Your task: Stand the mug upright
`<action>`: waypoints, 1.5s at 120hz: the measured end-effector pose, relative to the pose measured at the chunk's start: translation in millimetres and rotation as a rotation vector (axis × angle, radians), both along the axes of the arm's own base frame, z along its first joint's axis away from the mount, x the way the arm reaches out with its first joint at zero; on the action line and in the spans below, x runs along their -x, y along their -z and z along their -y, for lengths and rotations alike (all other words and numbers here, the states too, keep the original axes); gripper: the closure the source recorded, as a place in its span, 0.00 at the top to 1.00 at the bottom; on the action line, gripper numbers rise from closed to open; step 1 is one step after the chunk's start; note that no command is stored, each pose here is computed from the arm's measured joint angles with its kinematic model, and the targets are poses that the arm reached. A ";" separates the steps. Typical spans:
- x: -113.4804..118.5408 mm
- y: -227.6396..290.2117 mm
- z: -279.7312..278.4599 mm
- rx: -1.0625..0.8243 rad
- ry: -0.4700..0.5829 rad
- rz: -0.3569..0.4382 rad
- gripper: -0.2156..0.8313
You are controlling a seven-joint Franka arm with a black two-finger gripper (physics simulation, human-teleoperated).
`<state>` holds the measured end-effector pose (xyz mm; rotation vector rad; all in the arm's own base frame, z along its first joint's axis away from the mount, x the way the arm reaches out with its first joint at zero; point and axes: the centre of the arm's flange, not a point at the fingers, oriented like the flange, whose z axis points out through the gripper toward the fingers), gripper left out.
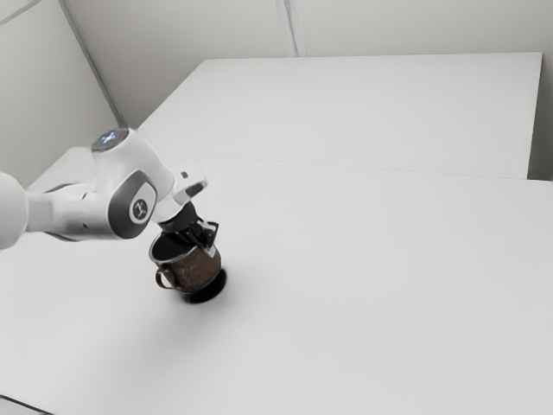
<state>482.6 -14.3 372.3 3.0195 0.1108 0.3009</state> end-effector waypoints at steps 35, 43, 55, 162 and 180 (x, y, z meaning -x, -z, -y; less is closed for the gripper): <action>-2.5 12.9 1.8 0.003 -0.027 0.000 0.07; -3.1 16.5 1.6 0.004 -0.033 -0.004 0.07; -3.9 21.9 1.5 0.005 -0.040 -0.011 0.07; -35.7 -61.4 13.2 0.045 -0.025 -0.007 0.74; -47.1 -91.9 15.3 0.051 -0.004 -0.046 0.76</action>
